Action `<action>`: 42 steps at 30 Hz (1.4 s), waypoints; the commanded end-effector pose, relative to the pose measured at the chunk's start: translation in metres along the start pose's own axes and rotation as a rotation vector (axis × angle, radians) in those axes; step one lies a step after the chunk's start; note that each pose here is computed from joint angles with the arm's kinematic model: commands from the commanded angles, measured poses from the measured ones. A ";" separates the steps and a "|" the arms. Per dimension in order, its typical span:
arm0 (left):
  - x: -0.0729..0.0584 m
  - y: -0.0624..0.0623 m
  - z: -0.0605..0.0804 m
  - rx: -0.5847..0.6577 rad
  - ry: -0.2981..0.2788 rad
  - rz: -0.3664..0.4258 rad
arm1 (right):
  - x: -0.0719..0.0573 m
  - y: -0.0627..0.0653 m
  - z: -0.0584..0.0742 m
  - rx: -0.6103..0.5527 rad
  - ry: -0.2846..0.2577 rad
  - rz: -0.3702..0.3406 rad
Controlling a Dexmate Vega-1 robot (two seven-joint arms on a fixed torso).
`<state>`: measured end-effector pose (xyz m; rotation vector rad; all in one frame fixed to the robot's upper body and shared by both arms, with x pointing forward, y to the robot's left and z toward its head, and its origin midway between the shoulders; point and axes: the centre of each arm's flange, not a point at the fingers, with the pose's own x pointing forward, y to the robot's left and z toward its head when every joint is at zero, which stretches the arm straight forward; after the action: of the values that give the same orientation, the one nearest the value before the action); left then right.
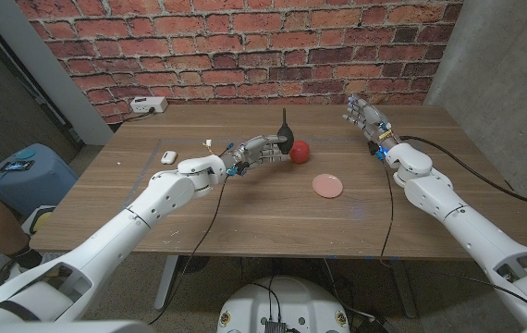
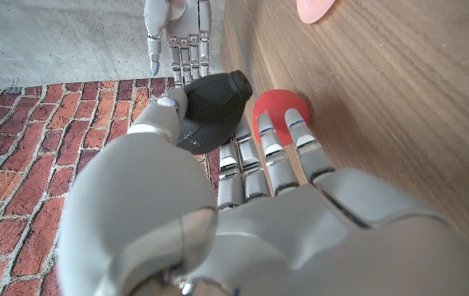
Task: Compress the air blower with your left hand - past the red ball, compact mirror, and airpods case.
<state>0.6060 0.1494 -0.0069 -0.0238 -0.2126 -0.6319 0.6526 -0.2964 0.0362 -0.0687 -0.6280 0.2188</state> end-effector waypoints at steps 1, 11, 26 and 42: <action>0.000 0.008 -0.002 -0.033 -0.003 -0.018 | 0.006 0.006 -0.001 -0.001 0.008 0.006; -0.001 0.011 -0.004 -0.034 0.000 -0.019 | 0.006 0.007 -0.003 0.000 0.011 0.003; -0.002 0.012 -0.006 -0.039 0.011 -0.019 | 0.008 0.007 -0.006 0.000 0.014 0.003; -0.001 0.013 -0.006 -0.042 0.025 -0.011 | 0.007 0.004 -0.013 0.015 0.018 -0.008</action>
<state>0.6131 0.1599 -0.0114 -0.0563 -0.1874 -0.6550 0.6632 -0.2893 0.0318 -0.0647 -0.6098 0.2158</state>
